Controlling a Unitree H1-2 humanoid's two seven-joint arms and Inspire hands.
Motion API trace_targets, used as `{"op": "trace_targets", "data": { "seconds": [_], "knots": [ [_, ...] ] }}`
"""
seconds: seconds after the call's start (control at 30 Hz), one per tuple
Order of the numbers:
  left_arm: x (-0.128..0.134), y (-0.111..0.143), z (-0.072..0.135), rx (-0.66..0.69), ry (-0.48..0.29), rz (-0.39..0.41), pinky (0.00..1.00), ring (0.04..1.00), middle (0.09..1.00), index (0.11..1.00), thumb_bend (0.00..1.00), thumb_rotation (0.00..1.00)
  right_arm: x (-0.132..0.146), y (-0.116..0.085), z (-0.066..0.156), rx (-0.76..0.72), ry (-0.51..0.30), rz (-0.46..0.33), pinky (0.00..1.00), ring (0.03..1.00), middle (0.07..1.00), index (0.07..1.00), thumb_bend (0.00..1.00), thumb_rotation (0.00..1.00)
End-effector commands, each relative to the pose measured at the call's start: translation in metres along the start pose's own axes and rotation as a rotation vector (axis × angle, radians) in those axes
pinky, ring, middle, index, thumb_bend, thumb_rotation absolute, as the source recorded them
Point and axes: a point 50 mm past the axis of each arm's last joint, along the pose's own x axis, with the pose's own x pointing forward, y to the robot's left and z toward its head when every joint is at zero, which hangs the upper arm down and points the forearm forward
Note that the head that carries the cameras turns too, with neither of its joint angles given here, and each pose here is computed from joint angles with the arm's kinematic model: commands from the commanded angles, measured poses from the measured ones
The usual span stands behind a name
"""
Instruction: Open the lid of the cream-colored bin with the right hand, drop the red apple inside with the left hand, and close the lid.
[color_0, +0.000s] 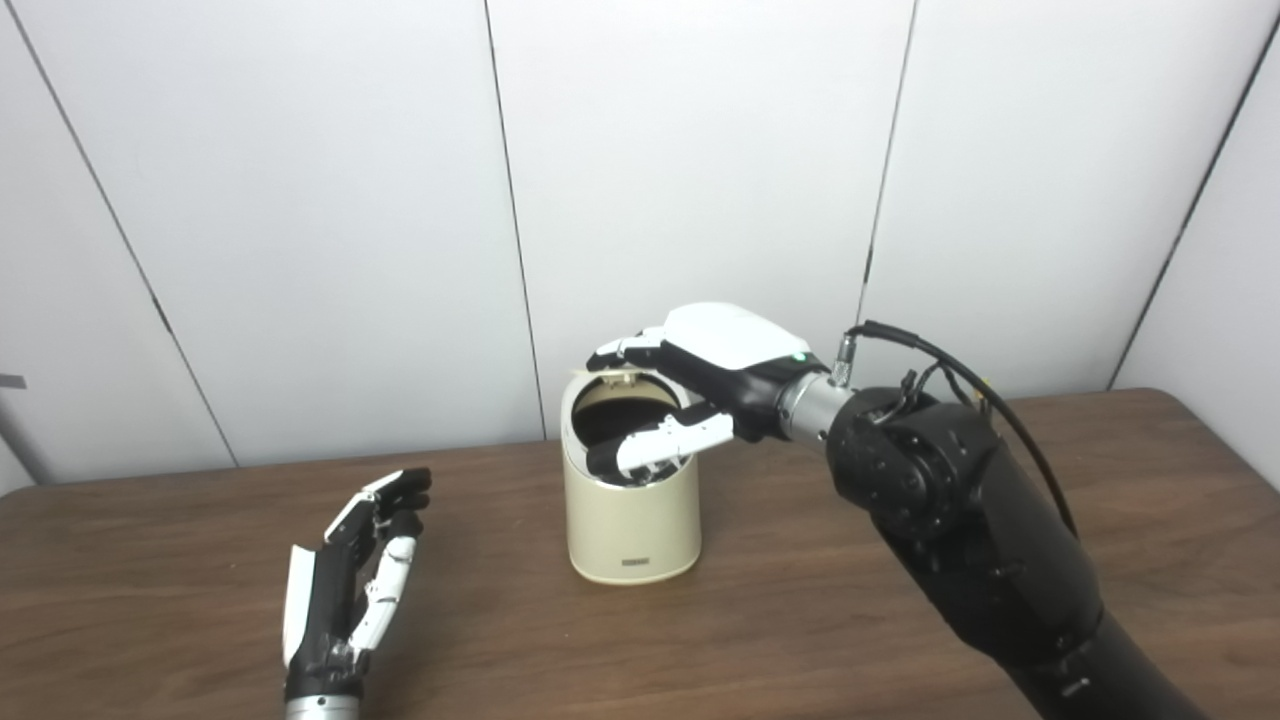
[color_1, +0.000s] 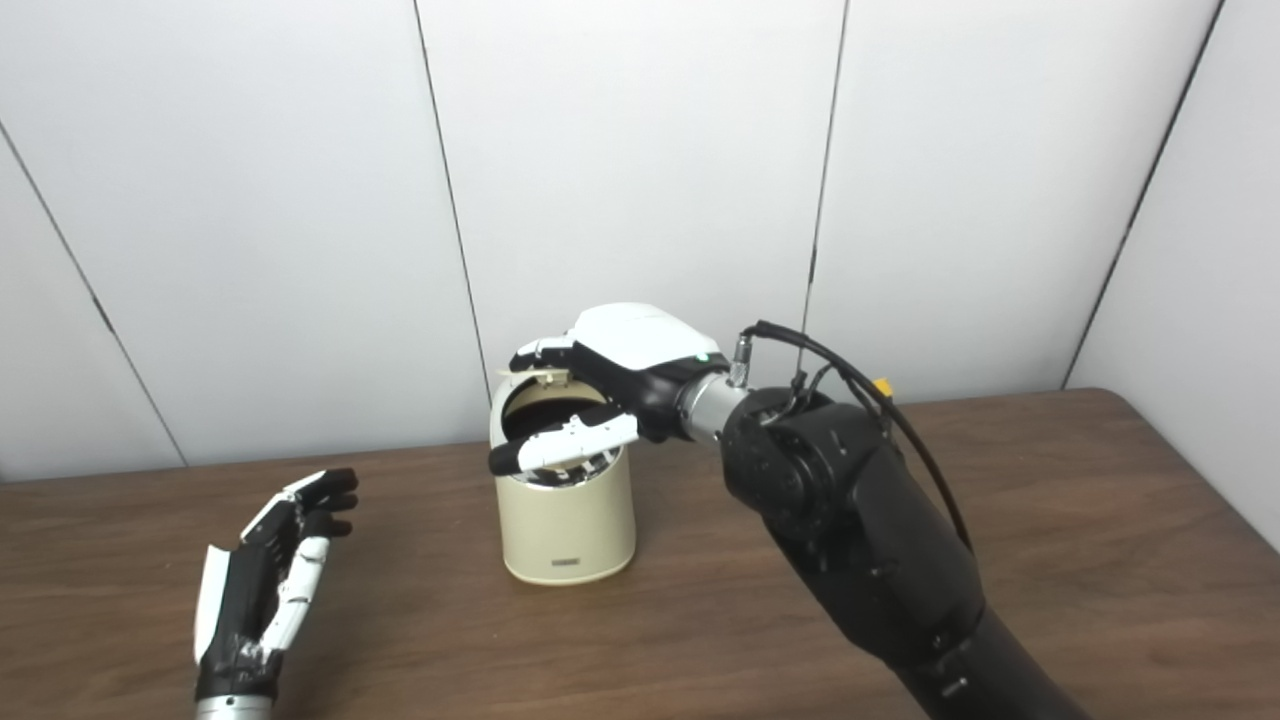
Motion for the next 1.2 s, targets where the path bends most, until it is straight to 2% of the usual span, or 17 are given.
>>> {"op": "trace_targets", "data": {
  "seconds": [0.0,0.23,0.37,0.77,1.03,1.17],
  "knots": [
    [-0.017,-0.007,-0.006,0.000,0.022,-0.005,0.65,0.728,0.754,0.752,0.43,0.79,-0.005,-0.015,0.004,-0.001,-0.014,-0.052,0.85,0.924,0.872,0.850,0.87,0.96],
    [-0.014,-0.010,-0.003,-0.020,0.016,-0.008,0.66,0.733,0.759,0.754,0.44,0.78,-0.008,-0.003,-0.007,0.011,0.003,-0.016,0.87,0.925,0.872,0.853,0.87,0.99],
    [-0.011,-0.011,-0.004,0.004,0.011,-0.013,0.67,0.741,0.765,0.758,0.45,0.82,-0.008,0.004,-0.013,0.007,0.022,0.003,0.87,0.925,0.870,0.851,0.87,0.98],
    [-0.009,-0.016,-0.001,0.002,0.000,0.002,0.67,0.741,0.762,0.752,0.46,0.82,-0.004,0.031,-0.030,0.007,0.069,0.068,0.86,0.926,0.876,0.856,0.85,0.97],
    [-0.008,-0.017,0.002,-0.001,-0.007,0.004,0.67,0.747,0.765,0.755,0.47,0.82,-0.009,0.049,-0.025,-0.096,0.045,0.070,0.86,0.913,0.869,0.843,0.89,0.93],
    [-0.007,-0.018,0.004,0.008,-0.017,0.005,0.66,0.741,0.760,0.753,0.45,0.82,-0.012,0.059,-0.020,-0.203,0.029,0.098,0.86,0.916,0.881,0.849,0.91,0.97]
  ]
}}
